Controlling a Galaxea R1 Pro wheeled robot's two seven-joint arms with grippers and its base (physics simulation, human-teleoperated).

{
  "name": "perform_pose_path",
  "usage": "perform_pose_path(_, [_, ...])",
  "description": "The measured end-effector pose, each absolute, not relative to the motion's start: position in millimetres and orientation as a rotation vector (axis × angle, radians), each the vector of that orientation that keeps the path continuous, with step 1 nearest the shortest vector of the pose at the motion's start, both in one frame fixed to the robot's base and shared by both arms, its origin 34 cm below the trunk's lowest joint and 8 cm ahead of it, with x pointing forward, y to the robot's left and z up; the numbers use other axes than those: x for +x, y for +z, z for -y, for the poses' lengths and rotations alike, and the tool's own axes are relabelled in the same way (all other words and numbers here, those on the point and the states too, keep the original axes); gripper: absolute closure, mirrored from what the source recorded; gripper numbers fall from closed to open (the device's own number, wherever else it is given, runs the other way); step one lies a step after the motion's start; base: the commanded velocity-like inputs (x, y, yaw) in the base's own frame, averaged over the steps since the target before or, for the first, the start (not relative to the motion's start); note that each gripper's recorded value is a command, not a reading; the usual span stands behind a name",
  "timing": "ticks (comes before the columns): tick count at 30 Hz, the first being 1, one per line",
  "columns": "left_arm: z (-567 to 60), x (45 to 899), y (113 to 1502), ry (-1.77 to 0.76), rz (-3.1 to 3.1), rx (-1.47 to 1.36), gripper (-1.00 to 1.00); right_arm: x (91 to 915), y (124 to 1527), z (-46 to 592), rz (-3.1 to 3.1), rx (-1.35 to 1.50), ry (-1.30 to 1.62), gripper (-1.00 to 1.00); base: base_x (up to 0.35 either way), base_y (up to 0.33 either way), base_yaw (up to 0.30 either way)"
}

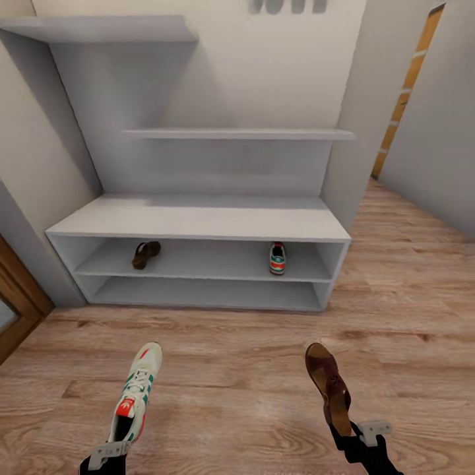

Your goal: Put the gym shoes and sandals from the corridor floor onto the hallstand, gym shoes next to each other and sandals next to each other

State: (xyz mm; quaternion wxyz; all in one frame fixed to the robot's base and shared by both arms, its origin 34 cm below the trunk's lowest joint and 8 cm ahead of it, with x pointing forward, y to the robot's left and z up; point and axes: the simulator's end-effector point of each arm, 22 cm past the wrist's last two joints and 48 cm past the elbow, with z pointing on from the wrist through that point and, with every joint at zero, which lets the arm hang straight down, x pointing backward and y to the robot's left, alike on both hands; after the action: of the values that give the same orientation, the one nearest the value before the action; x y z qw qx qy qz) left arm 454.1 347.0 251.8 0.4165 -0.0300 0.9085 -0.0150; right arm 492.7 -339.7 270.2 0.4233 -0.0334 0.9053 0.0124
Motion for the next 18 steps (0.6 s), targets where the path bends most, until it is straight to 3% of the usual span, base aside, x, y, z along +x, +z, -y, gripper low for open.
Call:
perform_pose_path(8, [-346.9,454.0,251.7,-0.038,-2.281,-0.075,1.00,492.6,270.1,339.6,-2.266,-0.084,0.031,1.00,0.000,0.001,-0.266])
perform_pose_path(12, [-347.0,454.1,251.8,-0.038,-2.281,-0.075,1.00,492.9,270.3,339.8,-2.265,-0.083,0.031,1.00,0.000,0.178,-0.254])
perform_pose_path(18, [-347.0,453.8,251.6,-0.038,-2.281,-0.076,1.00,493.2,270.5,339.6,-2.265,-0.085,0.032,1.00,0.000,0.086,-0.055])
